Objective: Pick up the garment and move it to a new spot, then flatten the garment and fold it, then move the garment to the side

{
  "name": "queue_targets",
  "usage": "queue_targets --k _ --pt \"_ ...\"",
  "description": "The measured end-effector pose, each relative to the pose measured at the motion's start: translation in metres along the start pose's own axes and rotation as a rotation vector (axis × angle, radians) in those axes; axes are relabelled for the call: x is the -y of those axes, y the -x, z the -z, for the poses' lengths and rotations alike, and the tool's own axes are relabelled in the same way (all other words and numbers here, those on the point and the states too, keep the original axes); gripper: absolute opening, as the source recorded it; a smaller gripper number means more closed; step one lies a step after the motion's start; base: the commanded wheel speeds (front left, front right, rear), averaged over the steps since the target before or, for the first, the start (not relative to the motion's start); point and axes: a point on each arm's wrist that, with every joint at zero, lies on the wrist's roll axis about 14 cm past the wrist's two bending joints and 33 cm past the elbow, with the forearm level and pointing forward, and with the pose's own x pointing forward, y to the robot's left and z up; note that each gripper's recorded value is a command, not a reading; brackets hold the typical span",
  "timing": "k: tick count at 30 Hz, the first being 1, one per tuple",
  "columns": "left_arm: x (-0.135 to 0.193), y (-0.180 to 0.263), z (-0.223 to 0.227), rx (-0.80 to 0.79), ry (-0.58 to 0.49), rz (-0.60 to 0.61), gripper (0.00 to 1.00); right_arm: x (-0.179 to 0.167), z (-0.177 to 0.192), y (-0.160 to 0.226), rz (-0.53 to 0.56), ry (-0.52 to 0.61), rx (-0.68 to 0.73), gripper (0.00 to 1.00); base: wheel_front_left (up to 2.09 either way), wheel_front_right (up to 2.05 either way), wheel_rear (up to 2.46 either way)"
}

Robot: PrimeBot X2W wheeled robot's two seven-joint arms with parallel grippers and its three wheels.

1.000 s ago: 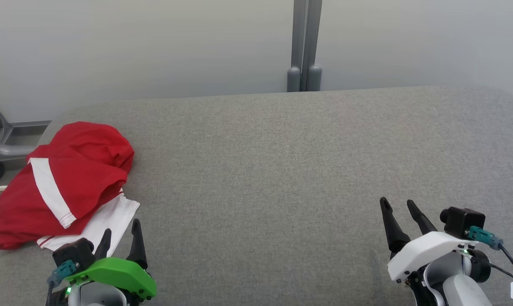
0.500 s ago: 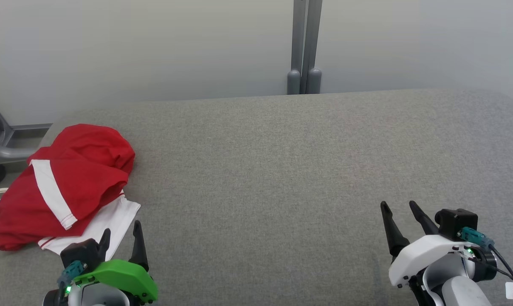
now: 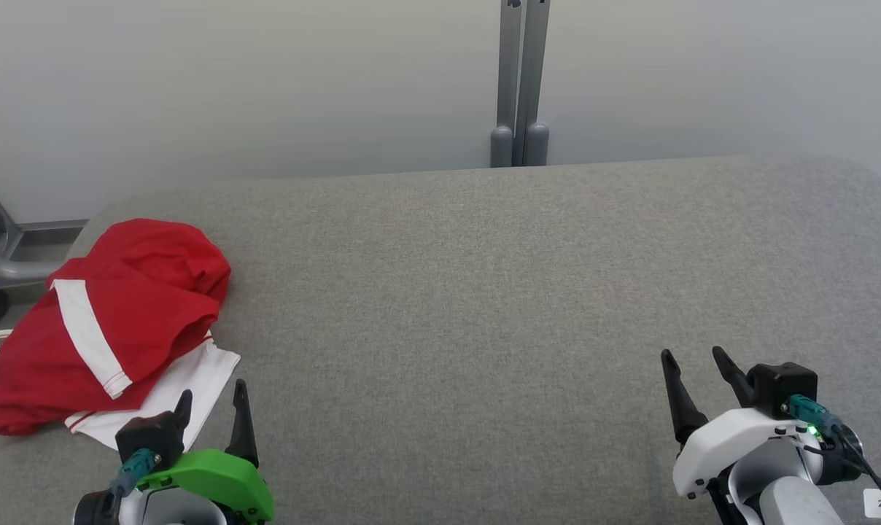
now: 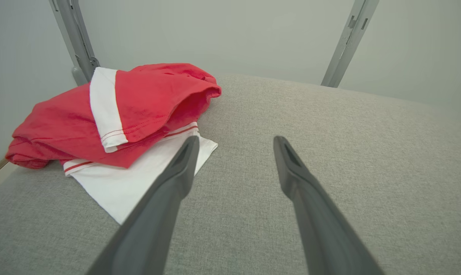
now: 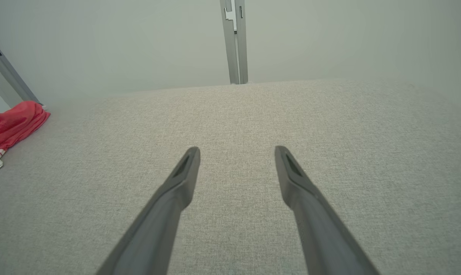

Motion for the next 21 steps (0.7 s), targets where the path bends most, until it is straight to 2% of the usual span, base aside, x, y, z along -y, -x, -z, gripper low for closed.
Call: queue_targets --k 21 --pt "0.0068 0.0034 -0.0052 0.044 -0.149 0.024 1.0 -0.002 -0.0026 0.0023 -0.013 0.16 0.01 1.0 0.0 0.0 0.0"
